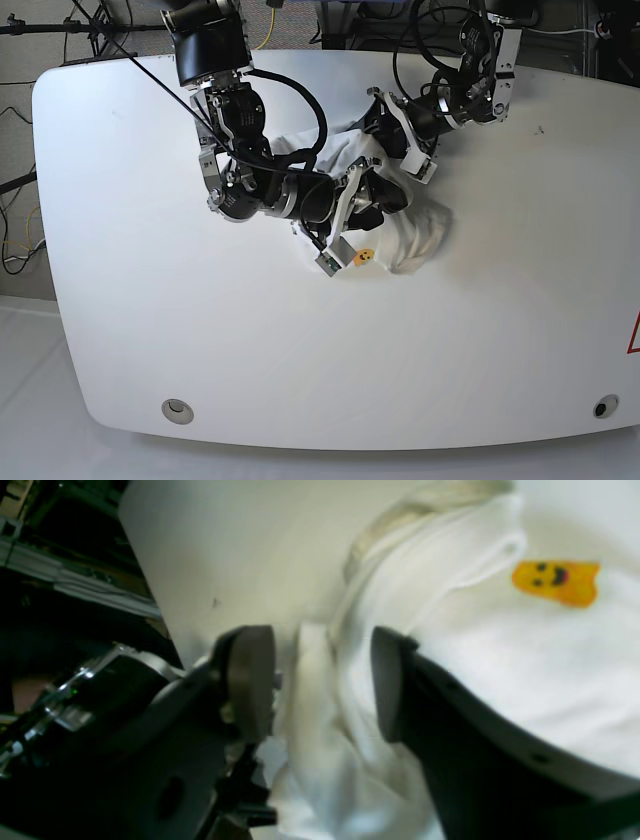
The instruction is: Fold the T-shirt properly
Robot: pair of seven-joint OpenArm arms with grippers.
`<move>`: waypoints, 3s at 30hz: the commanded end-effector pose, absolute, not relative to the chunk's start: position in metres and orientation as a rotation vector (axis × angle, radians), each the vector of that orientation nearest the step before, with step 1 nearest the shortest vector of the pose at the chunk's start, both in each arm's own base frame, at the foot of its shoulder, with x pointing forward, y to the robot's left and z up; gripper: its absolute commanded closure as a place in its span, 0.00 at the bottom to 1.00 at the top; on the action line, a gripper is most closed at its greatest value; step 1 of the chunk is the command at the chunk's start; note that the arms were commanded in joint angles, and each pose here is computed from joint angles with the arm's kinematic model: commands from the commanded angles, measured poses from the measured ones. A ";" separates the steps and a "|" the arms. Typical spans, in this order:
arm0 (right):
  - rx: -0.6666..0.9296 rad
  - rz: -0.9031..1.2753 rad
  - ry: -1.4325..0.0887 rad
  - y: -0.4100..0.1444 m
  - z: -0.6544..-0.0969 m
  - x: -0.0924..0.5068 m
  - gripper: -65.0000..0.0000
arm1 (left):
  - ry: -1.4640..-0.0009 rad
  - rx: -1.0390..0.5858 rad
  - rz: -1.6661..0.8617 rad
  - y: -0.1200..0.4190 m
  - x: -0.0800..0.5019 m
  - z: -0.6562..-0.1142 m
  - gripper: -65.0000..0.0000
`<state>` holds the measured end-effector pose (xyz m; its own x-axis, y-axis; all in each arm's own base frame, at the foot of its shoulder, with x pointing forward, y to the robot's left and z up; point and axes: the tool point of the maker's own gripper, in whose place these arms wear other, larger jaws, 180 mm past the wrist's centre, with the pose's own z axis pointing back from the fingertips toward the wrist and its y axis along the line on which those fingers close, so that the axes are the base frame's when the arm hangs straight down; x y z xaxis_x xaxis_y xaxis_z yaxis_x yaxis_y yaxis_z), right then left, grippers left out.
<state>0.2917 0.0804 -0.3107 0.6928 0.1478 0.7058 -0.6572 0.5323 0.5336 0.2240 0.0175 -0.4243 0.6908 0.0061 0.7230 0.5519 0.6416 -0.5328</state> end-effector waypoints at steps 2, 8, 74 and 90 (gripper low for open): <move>0.911 0.557 -0.729 0.084 -0.282 0.309 0.43 | -0.764 -0.748 -0.380 0.032 0.229 -0.421 0.71; 0.918 0.572 -0.748 0.084 -0.271 0.318 0.40 | -0.807 -0.735 -0.391 0.037 0.235 -0.408 0.70; 0.777 0.679 -0.711 0.082 -0.297 0.294 0.48 | -0.873 -0.618 -0.590 0.046 0.229 -0.368 0.72; 0.705 0.566 -0.776 0.035 -0.292 0.323 0.48 | -0.890 -0.498 -0.569 0.081 0.243 -0.355 0.72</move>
<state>0.3141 0.0351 -0.3086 0.6292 0.2222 0.7448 -0.6673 0.6457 0.3712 0.2358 0.0797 -0.3690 0.5365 -0.2724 0.7987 0.6441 0.7437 -0.1790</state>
